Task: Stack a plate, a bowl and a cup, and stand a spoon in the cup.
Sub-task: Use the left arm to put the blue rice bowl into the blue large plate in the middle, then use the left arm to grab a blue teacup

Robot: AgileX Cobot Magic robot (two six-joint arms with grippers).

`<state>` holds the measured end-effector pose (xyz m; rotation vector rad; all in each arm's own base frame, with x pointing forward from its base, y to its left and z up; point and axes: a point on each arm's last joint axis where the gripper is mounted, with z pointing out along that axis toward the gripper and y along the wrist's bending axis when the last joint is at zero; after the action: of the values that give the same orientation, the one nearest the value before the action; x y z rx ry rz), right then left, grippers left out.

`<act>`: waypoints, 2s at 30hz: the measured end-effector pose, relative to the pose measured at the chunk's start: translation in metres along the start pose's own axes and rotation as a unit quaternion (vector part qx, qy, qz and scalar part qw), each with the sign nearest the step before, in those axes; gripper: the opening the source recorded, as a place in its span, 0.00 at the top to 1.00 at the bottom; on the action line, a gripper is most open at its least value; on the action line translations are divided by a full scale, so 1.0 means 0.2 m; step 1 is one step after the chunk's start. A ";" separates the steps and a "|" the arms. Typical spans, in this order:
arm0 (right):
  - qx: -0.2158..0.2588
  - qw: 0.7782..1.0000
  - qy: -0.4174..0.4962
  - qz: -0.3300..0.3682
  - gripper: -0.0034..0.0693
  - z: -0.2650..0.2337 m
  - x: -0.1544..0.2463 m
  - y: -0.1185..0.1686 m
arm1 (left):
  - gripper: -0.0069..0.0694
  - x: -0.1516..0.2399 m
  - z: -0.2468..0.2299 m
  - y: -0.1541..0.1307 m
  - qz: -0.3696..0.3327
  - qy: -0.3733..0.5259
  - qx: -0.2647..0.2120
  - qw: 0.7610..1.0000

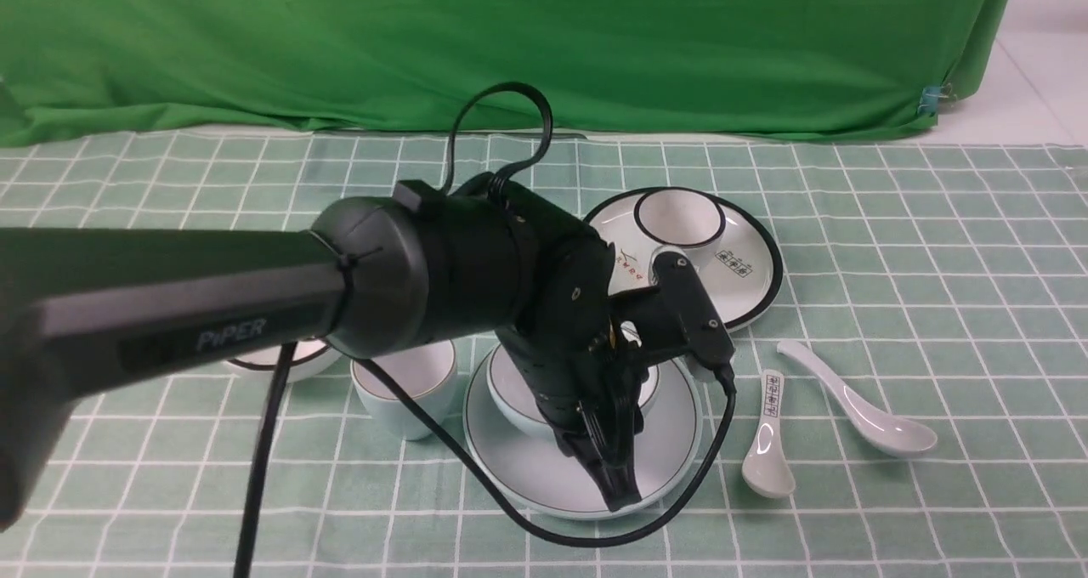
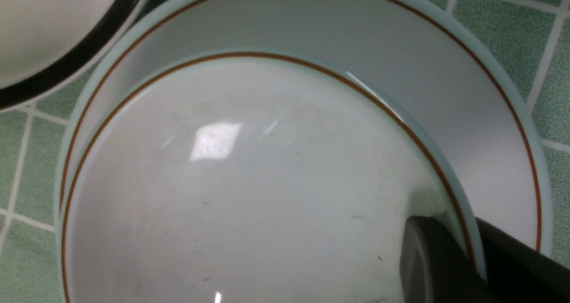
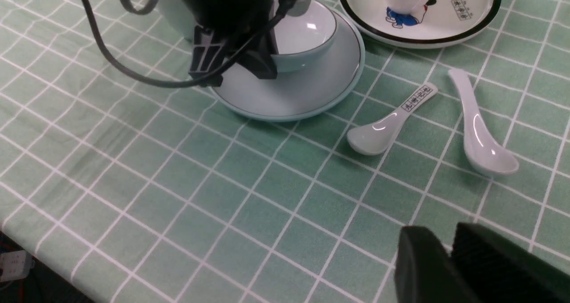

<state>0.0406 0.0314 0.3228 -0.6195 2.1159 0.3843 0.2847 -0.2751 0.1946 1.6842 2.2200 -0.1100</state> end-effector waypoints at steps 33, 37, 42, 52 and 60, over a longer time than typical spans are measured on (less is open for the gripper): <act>0.001 1.000 -0.011 -0.022 0.76 0.00 -0.01 0.00 | 0.41 0.35 -0.44 0.36 -0.107 0.080 0.015 0.991; 0.001 1.000 -0.012 -0.023 0.76 0.00 -0.01 0.00 | 0.41 0.37 -0.36 0.38 -0.114 0.095 0.028 0.989; 0.001 1.000 -0.011 -0.023 0.76 0.00 -0.01 0.00 | 0.41 0.38 -0.25 0.38 -0.121 0.114 0.059 0.984; 0.000 1.000 -0.007 -0.023 0.76 0.00 -0.01 0.00 | 0.74 0.40 -0.14 0.38 -0.130 0.137 0.077 0.979; 0.000 1.000 -0.004 -0.026 0.76 0.00 0.00 0.00 | 0.87 0.22 -0.38 0.29 -0.090 0.127 0.005 0.988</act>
<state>0.0410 0.0316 0.3234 -0.6713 2.0875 0.3562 0.3118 -0.1973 0.2590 1.5742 2.5615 0.0509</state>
